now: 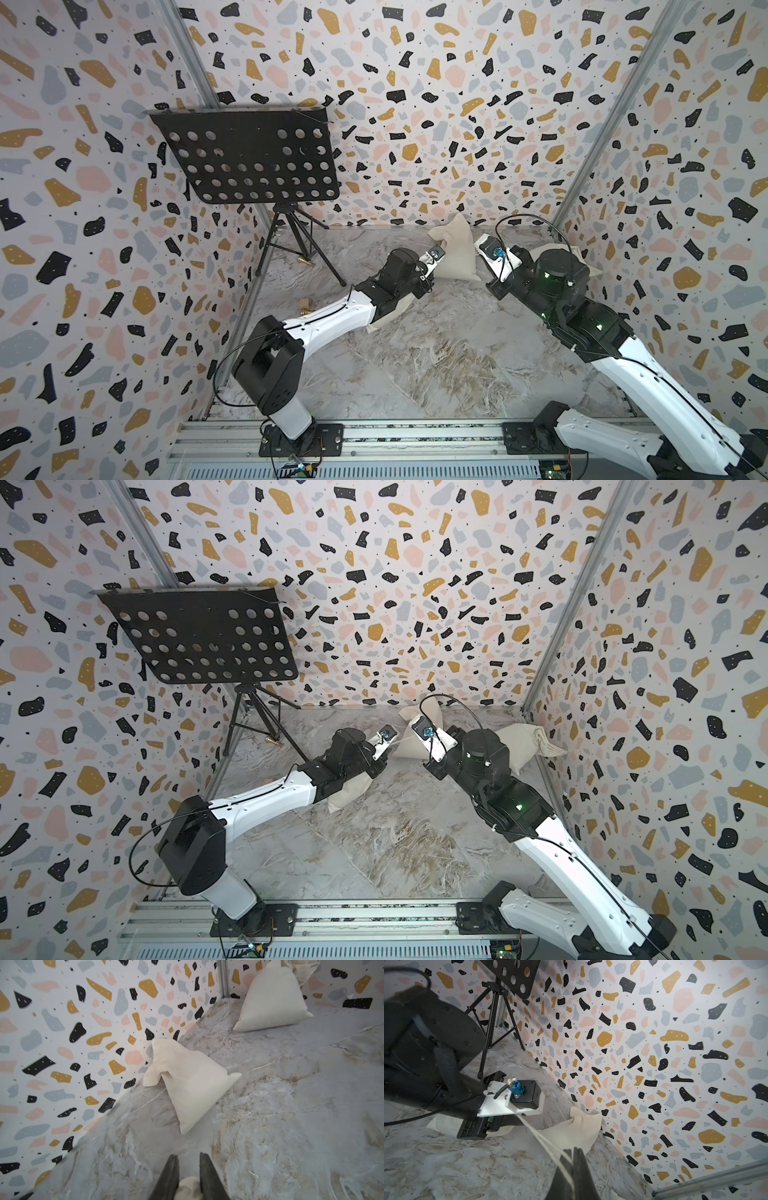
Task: Close the soil bag
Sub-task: Frap the soil bag at the center of the board.
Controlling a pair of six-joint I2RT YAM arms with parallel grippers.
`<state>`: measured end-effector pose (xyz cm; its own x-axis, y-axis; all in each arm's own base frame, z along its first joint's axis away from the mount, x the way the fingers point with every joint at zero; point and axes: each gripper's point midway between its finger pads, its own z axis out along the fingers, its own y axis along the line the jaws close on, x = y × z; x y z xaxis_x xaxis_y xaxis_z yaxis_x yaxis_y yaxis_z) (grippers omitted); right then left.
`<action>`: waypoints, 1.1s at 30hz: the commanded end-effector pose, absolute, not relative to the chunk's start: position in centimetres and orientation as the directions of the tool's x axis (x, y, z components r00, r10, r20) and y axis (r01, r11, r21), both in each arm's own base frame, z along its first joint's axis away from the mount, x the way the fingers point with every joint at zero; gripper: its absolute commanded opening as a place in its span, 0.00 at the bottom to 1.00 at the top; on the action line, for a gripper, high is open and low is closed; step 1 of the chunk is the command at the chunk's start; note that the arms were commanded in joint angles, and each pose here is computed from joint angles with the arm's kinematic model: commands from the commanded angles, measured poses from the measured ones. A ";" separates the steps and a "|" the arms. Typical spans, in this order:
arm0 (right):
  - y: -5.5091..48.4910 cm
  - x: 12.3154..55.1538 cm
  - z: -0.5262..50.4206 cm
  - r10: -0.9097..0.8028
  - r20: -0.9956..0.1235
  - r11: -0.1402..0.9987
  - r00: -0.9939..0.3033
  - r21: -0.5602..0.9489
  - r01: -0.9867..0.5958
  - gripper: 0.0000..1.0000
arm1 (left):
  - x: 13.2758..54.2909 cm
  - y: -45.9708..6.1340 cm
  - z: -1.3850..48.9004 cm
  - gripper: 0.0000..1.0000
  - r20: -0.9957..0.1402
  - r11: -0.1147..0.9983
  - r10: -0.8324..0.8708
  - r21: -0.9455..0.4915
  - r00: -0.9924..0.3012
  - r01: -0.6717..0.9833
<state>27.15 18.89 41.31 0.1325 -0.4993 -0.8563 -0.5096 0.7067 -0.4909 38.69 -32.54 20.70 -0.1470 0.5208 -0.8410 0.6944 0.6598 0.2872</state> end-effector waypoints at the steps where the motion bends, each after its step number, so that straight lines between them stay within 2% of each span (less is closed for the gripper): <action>1: 13.3 23.2 54.2 -0.270 -0.874 0.879 0.404 -0.396 -0.267 0.00 | 39.1 -24.2 10.5 0.23 -0.616 0.746 0.630 0.311 -0.473 0.589; 3: 13.1 23.4 54.0 -0.279 -0.875 0.881 0.396 -0.397 -0.256 0.00 | 39.5 -23.5 10.5 0.22 -0.621 0.766 0.610 0.300 -0.493 0.569; 8: 13.5 24.0 53.6 -0.285 -0.878 0.881 0.385 -0.399 -0.256 0.00 | 40.8 -20.6 12.4 0.08 -0.687 0.863 0.468 0.221 -0.556 0.454; 11: 14.9 26.0 54.0 -0.285 -0.877 0.881 0.388 -0.399 -0.255 0.00 | 40.7 -19.7 16.4 0.06 -0.787 0.924 0.293 0.088 -0.543 0.372; 15: 19.6 29.2 54.1 -0.220 -0.896 0.837 0.385 -0.376 -0.397 0.00 | 39.7 -19.1 22.4 0.10 -0.887 0.954 -0.025 -0.160 -0.461 0.255; 17: 22.4 30.4 54.3 -0.169 -0.910 0.796 0.379 -0.352 -0.491 0.00 | 39.3 -18.4 24.1 0.19 -0.896 0.933 -0.201 -0.298 -0.396 0.202; 19: 25.4 31.4 54.1 -0.115 -0.926 0.741 0.360 -0.322 -0.590 0.00 | 38.8 -18.1 25.3 0.23 -0.883 0.893 -0.329 -0.406 -0.335 0.192; 22: 29.4 32.6 52.4 -0.064 -0.950 0.649 0.305 -0.271 -0.711 0.00 | 38.5 -19.2 25.2 0.36 -0.862 0.844 -0.390 -0.475 -0.323 0.250; 25: 32.7 32.4 49.7 -0.080 -0.960 0.564 0.269 -0.266 -0.782 0.00 | 37.8 -19.9 24.0 0.48 -0.879 0.831 -0.369 -0.457 -0.301 0.317; 28: 34.7 31.5 47.6 -0.095 -0.963 0.508 0.252 -0.265 -0.820 0.00 | 36.1 -19.7 23.9 0.64 -0.919 0.840 -0.298 -0.380 -0.257 0.387; 30: 35.4 30.9 46.9 -0.102 -0.965 0.479 0.243 -0.262 -0.838 0.00 | 34.8 -19.7 24.5 0.76 -0.956 0.852 -0.201 -0.277 -0.212 0.444; 33: 35.9 29.9 46.9 -0.106 -0.963 0.448 0.249 -0.270 -0.852 0.00 | 33.0 -19.9 26.2 0.85 -0.989 0.843 -0.034 -0.105 -0.143 0.528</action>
<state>31.96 36.07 43.87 0.1931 -0.1766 -0.9652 -0.8380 0.4820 -0.2558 34.18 -19.24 20.72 -0.3389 -0.1371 -0.9308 0.3984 0.8753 -0.2740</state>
